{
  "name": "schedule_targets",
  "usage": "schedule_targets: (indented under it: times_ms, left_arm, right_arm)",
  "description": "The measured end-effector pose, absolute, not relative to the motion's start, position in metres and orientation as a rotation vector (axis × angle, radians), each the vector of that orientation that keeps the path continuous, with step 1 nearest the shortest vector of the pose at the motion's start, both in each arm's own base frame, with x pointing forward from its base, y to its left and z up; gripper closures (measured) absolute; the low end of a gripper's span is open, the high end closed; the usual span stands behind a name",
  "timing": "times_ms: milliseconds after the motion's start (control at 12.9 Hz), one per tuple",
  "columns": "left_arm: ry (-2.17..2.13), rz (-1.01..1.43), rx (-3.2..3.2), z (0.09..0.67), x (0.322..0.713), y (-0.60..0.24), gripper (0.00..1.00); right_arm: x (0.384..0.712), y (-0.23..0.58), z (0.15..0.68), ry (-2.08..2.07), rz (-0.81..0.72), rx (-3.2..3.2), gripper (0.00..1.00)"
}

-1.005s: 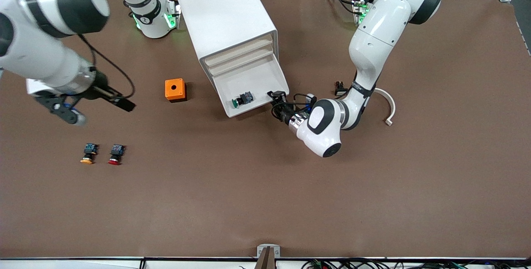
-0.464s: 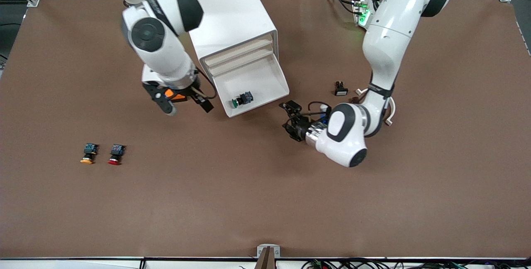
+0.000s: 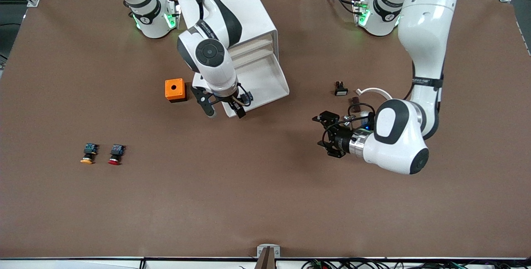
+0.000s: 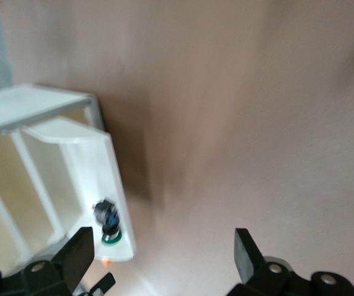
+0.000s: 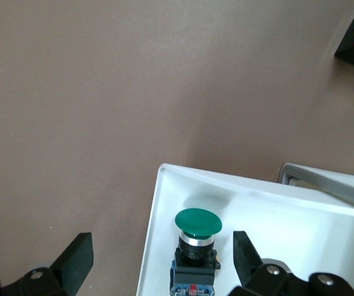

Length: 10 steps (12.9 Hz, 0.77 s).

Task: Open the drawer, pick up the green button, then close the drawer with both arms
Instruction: 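Grasp the green button in the drawer with the right gripper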

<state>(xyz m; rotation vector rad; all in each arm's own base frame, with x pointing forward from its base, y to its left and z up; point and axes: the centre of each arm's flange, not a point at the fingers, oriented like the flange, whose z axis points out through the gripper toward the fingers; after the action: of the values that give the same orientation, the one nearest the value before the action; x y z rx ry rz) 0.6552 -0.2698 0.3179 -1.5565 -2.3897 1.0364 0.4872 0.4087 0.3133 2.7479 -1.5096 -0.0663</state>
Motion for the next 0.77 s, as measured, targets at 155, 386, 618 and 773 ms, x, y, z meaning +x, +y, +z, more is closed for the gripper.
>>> schedule_targets:
  times_ms: [155, 386, 618, 773]
  left_arm:
    - [-2.390, 0.901, -1.629, 0.337, 0.656, -0.259, 0.00]
    - [-2.318, 0.887, -1.718, 0.351, 0.653, -0.242, 0.00]
    - [-2.318, 0.891, -1.762, 0.377, 0.651, -0.240, 0.00]
    - [-2.328, 0.882, -1.778, 0.390, 0.650, -0.238, 0.00]
  right_arm:
    - [0.482, 0.415, 0.306, -1.545, -0.070, 2.717, 0.00]
    - [0.469, 0.429, 0.303, -1.575, -0.071, 2.690, 0.00]
    - [0.454, 0.444, 0.292, -1.577, -0.075, 2.668, 0.00]
    - [0.447, 0.450, 0.281, -1.552, -0.080, 2.662, 0.00]
